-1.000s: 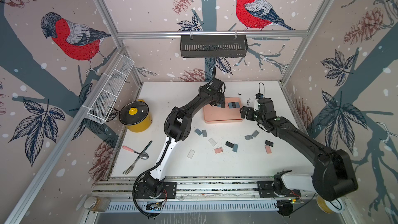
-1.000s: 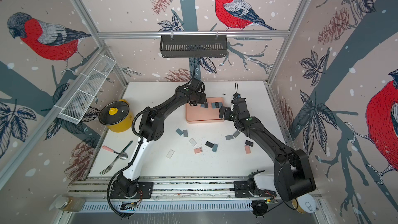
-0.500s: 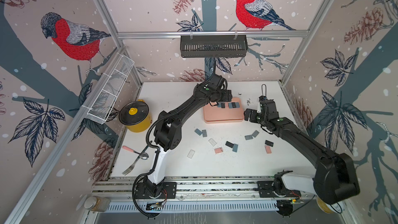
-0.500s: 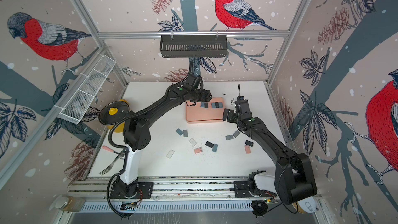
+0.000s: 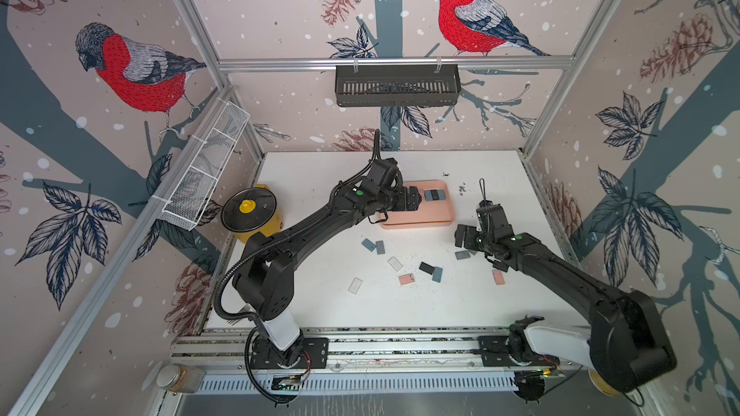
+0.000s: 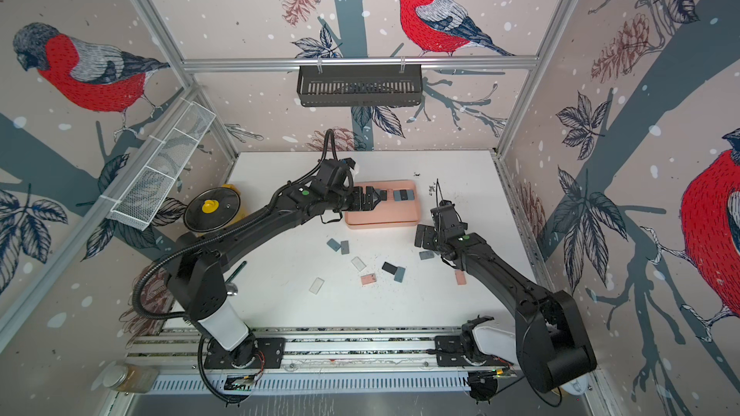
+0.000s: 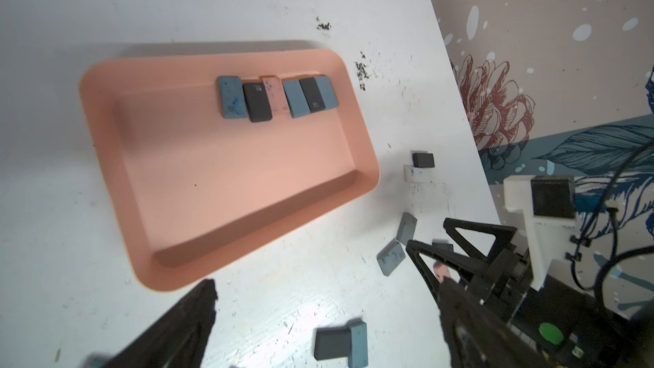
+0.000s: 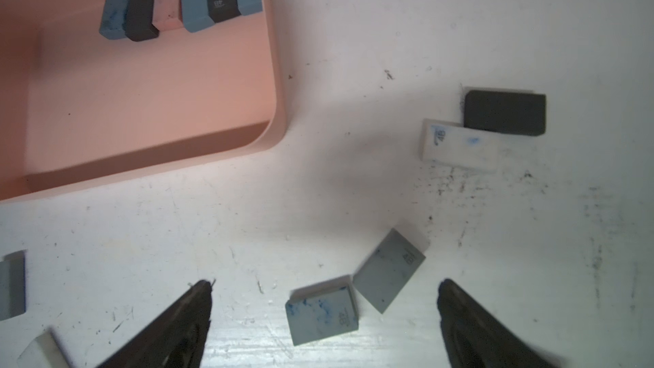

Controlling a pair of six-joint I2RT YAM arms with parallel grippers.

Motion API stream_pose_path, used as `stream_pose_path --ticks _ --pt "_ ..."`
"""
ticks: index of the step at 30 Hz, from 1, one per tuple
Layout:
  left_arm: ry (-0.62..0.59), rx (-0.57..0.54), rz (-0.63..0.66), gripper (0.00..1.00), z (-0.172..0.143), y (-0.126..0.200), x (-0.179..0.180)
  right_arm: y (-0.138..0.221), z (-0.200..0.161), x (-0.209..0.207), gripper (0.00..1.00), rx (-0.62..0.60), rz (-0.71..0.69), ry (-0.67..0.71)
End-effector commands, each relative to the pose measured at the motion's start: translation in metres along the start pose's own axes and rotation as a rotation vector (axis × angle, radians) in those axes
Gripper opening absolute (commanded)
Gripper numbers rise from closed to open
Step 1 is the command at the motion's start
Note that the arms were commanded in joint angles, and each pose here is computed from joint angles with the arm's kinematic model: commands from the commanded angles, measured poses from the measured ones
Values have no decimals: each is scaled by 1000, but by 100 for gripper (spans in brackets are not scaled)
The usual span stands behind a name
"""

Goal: Put the eraser in the storage box
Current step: Pick up the eraser from the center of the board.

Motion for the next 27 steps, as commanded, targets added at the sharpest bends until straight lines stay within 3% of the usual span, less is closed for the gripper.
stream_pose_path --ticks 1,11,20,27 --pt "-2 -50 -91 97 3 7 -19 -1 -11 -14 99 31 -11 -94" --pt "6 -10 -215 97 -26 2 -33 -7 -45 -60 99 105 -63 -331" --pt "1 43 -298 97 -43 -6 -39 -3 -60 -81 99 117 -190 -410" --pt "-24 56 -314 97 -47 -7 -40 6 -53 -80 99 94 -204 -413"
Point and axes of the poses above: each gripper's point midway between its finger pads, its own y axis back along the fingers, its own x axis along the line the jaws close on, z = x × y, the point moved 2 cm from there along y, back along the fingers, and after that the axes turned 1 degree about -y, right-handed, at the moved point
